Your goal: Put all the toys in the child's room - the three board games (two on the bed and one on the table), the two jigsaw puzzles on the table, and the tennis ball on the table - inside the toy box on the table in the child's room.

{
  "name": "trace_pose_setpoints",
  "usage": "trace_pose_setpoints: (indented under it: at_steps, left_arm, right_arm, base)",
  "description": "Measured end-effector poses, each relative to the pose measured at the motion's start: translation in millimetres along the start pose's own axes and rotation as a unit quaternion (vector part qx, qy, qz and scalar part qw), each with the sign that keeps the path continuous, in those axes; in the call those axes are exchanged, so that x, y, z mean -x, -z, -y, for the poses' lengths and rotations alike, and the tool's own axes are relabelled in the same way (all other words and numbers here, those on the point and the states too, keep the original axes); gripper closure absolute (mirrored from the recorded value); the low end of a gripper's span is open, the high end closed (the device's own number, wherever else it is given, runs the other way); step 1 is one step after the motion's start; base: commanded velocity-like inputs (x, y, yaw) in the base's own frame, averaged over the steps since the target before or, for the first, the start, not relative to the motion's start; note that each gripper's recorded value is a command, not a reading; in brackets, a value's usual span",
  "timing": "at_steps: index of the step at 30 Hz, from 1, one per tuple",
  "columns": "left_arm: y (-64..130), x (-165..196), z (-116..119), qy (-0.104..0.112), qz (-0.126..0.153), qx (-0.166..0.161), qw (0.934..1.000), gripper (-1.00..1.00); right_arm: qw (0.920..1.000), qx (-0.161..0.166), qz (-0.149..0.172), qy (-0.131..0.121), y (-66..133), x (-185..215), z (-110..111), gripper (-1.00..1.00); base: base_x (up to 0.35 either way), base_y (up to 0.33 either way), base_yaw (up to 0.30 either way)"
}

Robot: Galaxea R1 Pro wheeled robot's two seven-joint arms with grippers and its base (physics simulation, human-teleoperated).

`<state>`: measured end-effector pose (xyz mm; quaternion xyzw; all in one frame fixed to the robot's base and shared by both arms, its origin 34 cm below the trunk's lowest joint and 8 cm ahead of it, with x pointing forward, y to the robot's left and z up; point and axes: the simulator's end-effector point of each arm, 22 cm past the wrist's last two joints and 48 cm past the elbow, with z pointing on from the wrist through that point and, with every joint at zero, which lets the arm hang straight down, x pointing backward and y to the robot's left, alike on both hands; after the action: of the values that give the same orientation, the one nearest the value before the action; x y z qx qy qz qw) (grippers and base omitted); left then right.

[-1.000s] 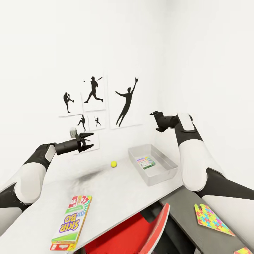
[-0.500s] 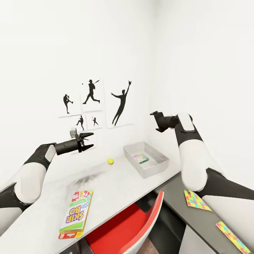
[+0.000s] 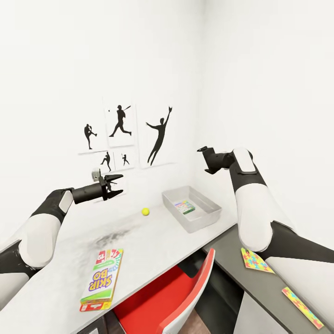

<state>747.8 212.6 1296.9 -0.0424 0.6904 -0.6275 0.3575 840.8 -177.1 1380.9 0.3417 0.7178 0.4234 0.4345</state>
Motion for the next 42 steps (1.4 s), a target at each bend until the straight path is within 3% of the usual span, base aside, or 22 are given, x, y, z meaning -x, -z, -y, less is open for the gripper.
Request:
trace_pose_setpoints:
  at_steps: [19, 42]
  left_arm:
    - [0.1, 0, 0, 0.0, 0.0, 0.0, 1.0, -1.0]
    - [2.2, 1, 8, -0.005, 0.002, -0.003, 1.0, -1.0]
  right_arm:
    - [1.0, -0.001, 0.0, 0.002, -0.5, -1, 1, -1.0]
    - [1.0, 0.004, 0.002, 0.004, 6.4, -1, -8, -1.0]
  base:
    - [-0.004, 0.009, -0.007]
    - [-0.032, 0.126, -0.196]
